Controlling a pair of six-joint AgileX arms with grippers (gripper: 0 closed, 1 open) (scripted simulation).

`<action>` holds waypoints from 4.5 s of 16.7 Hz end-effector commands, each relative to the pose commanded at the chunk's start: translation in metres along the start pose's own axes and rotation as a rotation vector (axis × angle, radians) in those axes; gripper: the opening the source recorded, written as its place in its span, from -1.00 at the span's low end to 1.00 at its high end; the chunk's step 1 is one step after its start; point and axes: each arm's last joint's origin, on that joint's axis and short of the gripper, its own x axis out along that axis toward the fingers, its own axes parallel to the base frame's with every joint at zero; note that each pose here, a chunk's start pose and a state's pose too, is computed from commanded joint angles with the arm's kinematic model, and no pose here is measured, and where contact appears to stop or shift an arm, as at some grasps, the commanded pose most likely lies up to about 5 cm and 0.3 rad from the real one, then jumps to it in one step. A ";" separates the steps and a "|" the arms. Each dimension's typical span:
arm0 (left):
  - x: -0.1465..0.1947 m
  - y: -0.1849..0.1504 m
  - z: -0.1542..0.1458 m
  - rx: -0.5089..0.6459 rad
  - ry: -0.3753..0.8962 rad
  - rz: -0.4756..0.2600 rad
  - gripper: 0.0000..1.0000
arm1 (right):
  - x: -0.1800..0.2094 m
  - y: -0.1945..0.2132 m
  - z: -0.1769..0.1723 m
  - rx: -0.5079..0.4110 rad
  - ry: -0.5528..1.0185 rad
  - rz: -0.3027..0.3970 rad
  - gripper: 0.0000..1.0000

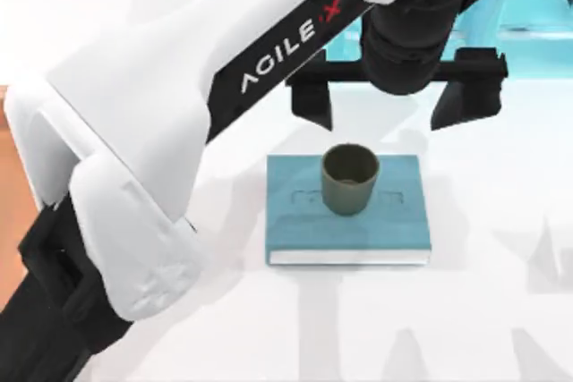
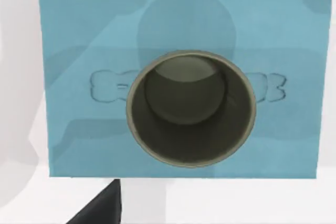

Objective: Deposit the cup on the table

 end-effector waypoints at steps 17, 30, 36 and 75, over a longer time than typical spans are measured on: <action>0.075 -0.008 0.000 0.007 0.010 0.010 1.00 | 0.000 0.000 0.000 0.000 0.000 0.000 1.00; 0.103 -0.005 -0.004 0.007 0.005 0.004 0.40 | 0.000 0.000 0.000 0.000 0.000 0.000 1.00; 0.103 -0.005 -0.004 0.007 0.005 0.004 -0.51 | 0.000 0.000 0.000 0.000 0.000 0.000 1.00; 0.048 0.098 0.078 0.002 0.180 -0.004 -1.00 | 0.000 0.000 0.000 0.000 0.000 0.000 1.00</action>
